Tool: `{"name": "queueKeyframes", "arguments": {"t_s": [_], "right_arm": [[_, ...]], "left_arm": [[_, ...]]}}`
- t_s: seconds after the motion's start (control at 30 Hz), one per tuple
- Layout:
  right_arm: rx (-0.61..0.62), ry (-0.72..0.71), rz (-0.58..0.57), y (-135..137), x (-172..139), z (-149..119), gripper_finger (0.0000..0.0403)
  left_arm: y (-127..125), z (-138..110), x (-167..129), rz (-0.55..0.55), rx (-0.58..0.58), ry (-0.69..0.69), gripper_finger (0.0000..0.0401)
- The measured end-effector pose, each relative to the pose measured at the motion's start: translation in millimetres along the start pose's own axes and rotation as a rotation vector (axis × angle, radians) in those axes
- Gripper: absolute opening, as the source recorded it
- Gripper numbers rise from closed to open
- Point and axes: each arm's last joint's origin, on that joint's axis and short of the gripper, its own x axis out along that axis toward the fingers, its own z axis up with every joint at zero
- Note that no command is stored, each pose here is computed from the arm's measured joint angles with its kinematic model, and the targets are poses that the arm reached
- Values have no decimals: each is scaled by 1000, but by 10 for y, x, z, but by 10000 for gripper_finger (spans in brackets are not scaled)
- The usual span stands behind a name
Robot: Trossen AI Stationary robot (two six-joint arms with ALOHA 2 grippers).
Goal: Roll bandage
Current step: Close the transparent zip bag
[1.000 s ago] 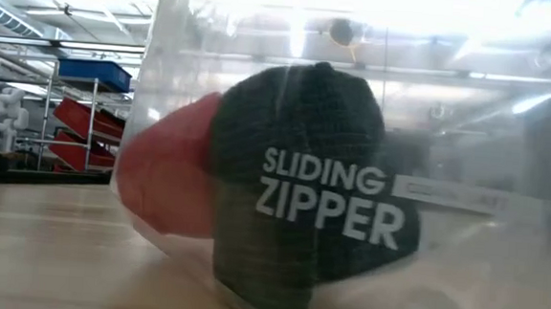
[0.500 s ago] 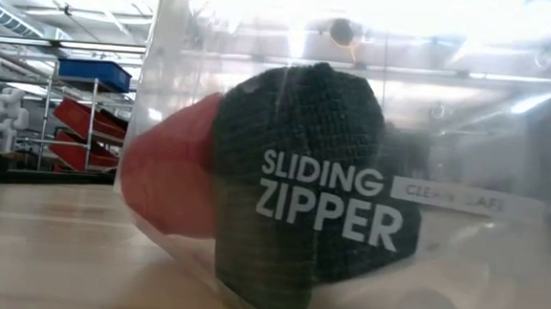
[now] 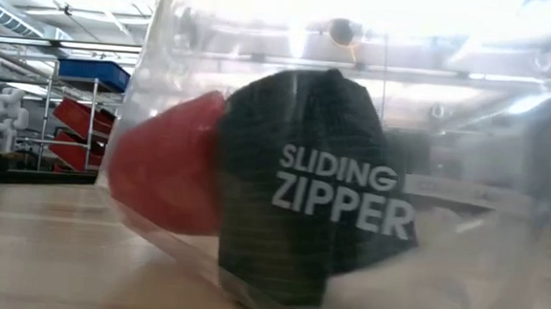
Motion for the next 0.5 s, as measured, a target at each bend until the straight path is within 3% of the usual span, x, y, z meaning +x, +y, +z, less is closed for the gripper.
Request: {"name": "queueKeyframes", "arguments": {"t_s": [0.5], "right_arm": [[-23, 16, -6, -1, 89, -26, 40]], "left_arm": [[-1, -6, 0, 0, 8, 3, 0]]}}
